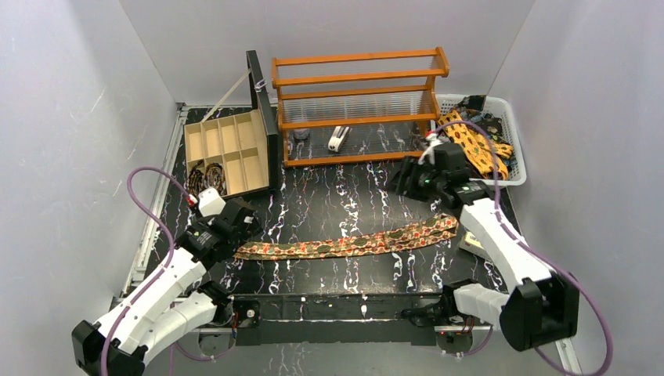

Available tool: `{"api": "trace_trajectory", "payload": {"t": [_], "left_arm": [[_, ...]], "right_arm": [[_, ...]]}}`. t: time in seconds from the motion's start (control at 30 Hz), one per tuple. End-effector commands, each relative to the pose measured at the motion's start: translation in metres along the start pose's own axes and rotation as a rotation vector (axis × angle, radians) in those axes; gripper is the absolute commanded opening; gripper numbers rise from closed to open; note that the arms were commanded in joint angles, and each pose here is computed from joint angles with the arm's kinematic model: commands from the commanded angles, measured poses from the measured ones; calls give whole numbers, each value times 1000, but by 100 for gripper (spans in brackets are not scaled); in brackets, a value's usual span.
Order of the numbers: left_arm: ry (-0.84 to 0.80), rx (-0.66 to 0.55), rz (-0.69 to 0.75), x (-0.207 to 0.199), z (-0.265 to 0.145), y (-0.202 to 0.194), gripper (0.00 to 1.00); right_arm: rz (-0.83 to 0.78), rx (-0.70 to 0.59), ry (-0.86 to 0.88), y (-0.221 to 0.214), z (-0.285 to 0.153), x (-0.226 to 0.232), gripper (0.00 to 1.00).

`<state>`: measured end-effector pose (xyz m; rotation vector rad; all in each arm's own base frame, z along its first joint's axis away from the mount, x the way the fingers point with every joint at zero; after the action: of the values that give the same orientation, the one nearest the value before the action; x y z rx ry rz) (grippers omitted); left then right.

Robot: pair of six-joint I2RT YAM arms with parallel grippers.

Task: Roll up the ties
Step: Flatten out the tie at the center of the board.

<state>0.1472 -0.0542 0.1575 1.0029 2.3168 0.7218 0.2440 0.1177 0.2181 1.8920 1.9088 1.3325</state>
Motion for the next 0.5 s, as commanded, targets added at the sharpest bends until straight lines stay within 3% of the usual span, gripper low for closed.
{"api": "trace_trajectory", "payload": {"t": [0.0,0.13,0.33,0.47], "left_arm": [[-37,72,69,-12,-2,0,98],[3,195,50,-6,13,-1,98],[-81,311,-89,-10,29,13,98],[-110,394,-166,-10,35,7,98]], "right_arm": [[-196,144,305,-33,27,51,63],[-371,170,320,-59,50,73,63],[-482,176,462,-82,62,100,62],[-648,259,569,-133,63,108,62]]}}
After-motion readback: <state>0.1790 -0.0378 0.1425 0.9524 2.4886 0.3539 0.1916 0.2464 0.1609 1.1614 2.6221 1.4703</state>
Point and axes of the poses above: each gripper's point midway between its finger pads, its own z axis out along the fingers, its own x axis along the line the jaws close on, y = z × x, the point moved 6 cm from there along -z, back along the fingers, and after that the axes turned 7 degrees about -z, right-handed, at the moved point
